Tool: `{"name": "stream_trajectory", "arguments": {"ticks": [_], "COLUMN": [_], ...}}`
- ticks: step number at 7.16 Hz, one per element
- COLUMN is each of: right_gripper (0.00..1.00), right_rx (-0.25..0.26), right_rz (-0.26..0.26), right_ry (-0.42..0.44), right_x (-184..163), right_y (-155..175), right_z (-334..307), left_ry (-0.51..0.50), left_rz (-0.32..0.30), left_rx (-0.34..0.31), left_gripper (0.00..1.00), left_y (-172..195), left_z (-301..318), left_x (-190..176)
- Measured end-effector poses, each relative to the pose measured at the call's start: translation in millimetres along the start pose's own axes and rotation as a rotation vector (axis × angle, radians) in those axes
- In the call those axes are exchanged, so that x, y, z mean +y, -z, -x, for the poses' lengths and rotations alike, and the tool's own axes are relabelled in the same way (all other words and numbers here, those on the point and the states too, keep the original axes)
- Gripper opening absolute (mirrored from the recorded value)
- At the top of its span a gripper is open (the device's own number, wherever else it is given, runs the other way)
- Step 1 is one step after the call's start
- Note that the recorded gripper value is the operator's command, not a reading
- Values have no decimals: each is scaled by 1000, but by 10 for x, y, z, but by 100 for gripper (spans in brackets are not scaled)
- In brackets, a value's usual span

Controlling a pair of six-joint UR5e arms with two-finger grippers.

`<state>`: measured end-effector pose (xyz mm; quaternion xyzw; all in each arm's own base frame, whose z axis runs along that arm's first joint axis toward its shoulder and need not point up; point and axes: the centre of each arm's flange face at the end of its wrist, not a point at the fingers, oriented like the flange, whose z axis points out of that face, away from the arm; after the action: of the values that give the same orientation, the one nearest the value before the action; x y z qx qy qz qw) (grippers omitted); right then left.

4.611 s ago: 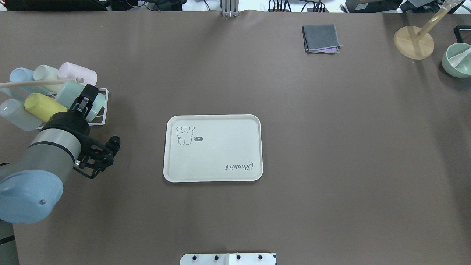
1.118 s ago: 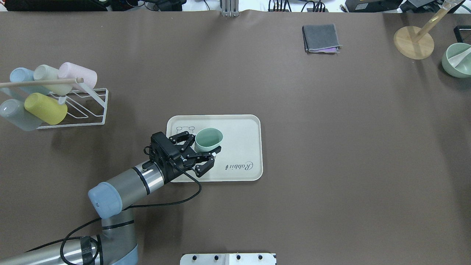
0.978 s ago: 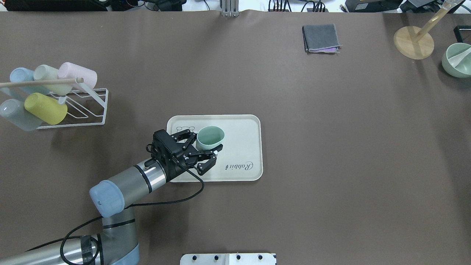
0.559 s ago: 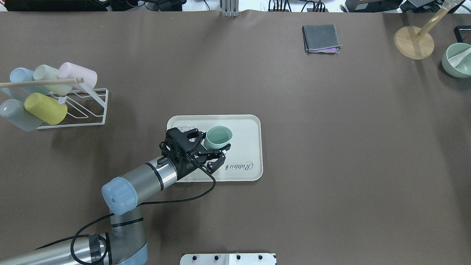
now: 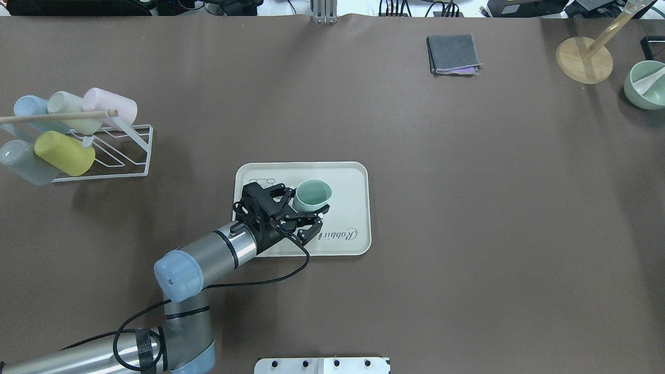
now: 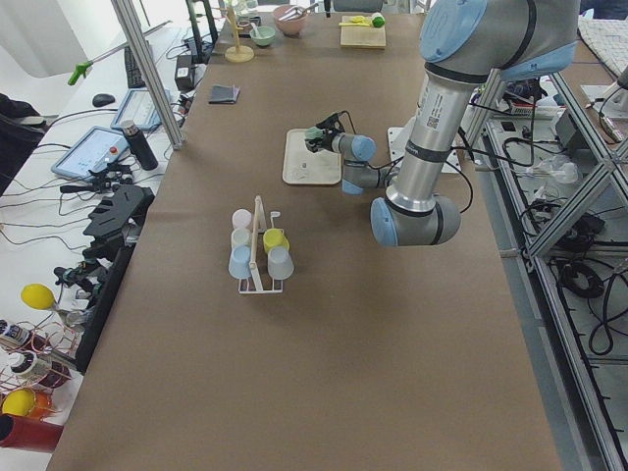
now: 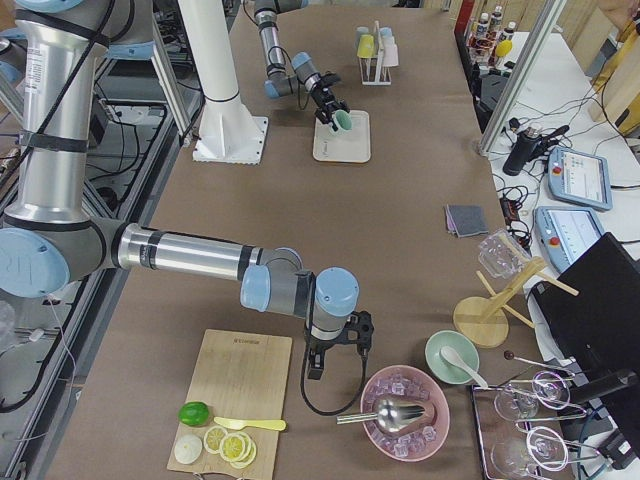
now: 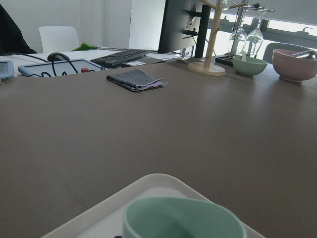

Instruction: Pick up and place green cup on tray

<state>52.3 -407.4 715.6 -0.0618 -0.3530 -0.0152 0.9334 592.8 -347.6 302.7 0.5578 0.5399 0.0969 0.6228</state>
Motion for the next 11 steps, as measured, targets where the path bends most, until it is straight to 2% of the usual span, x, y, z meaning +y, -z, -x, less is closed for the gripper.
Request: {"name": "stream_trajectory", "arguments": {"ticks": [6, 7, 8, 11], "right_gripper": [100, 100, 100, 100], "right_rx": [-1, -1, -1, -1], "right_rz": [1, 0, 1, 0], "right_ry": [-1, 0, -1, 0], "right_x": [-3, -3, -3, -3], "right_y": [-4, -3, -4, -3], "right_z": [-2, -2, -2, -2], "left_ry": [19, 19, 19, 29], "left_rz": [-50, -51, -55, -82], "left_rx": [30, 28, 26, 34], "left_gripper": [0, 23, 97, 98], "left_y": [114, 115, 118, 142], "left_z": [87, 92, 94, 80], "left_x": [104, 106, 97, 31]}}
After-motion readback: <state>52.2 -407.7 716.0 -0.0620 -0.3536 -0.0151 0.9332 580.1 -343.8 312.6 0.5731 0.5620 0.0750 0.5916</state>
